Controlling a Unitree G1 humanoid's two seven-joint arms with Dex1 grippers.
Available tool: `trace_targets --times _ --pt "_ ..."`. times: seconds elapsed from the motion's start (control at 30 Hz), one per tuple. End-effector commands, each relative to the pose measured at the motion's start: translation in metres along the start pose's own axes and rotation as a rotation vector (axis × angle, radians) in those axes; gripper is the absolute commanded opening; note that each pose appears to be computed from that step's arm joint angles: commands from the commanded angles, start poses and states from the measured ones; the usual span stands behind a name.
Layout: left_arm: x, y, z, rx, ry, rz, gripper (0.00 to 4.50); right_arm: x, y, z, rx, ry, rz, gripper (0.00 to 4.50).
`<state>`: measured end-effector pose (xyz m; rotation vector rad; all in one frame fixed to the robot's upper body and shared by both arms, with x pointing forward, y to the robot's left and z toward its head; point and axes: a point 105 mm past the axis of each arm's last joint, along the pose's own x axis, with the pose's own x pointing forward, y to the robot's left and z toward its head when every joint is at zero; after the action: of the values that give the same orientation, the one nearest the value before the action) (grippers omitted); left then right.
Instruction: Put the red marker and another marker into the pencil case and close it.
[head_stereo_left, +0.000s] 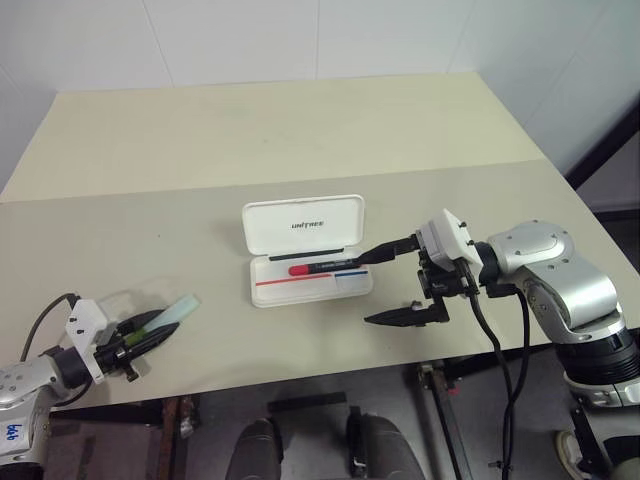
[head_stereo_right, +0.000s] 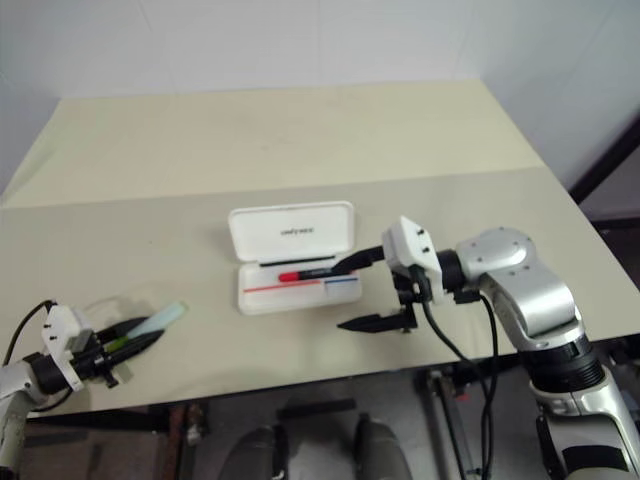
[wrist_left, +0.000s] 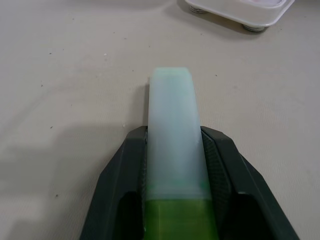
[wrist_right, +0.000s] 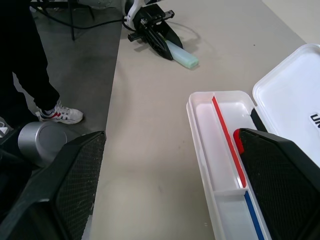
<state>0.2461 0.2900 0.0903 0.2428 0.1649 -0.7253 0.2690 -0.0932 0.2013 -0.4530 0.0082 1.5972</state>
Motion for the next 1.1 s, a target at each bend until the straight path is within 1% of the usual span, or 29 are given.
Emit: trace_targets --times 0.03,0.07,0.17,0.27,0.33,0.4,0.5,0.67,0.73,0.8,1.1 --pt "0.010 -0.006 0.029 0.068 -0.068 -0.046 1.14 -0.016 -0.004 0.014 -0.043 -0.088 -0.072 4.50" --pt "0.012 -0.009 0.035 0.079 -0.077 -0.062 1.14 -0.019 -0.005 0.014 -0.047 -0.096 -0.087 4.50" --pt "0.025 -0.018 0.055 0.118 -0.112 -0.121 1.14 -0.029 -0.001 -0.001 -0.038 -0.023 -0.088 4.50" --pt "0.032 -0.023 0.063 0.132 -0.124 -0.150 1.14 -0.033 -0.001 -0.008 -0.026 -0.008 -0.111 4.50" --pt "0.050 -0.032 0.077 0.166 -0.143 -0.222 1.14 -0.042 -0.003 -0.021 -0.015 0.026 -0.161 4.50" --pt "0.062 -0.038 0.086 0.192 -0.150 -0.270 1.14 -0.047 -0.004 -0.028 -0.008 0.047 -0.195 4.50" --pt "0.075 -0.042 0.094 0.204 -0.166 -0.308 1.14 -0.051 -0.005 -0.031 -0.008 0.059 -0.234 4.50" --pt "0.103 -0.053 0.101 0.236 -0.169 -0.387 1.14 -0.053 -0.004 -0.032 -0.005 0.055 -0.289 4.50" --pt "0.119 -0.060 0.103 0.242 -0.172 -0.431 1.14 -0.052 0.002 -0.032 0.001 0.048 -0.316 4.50" --pt "0.127 -0.064 0.103 0.251 -0.167 -0.466 1.14 -0.051 0.005 -0.032 0.004 0.043 -0.338 4.50" --pt "0.152 -0.069 0.100 0.282 -0.163 -0.526 1.14 -0.052 0.009 -0.027 0.016 0.032 -0.421 4.50"
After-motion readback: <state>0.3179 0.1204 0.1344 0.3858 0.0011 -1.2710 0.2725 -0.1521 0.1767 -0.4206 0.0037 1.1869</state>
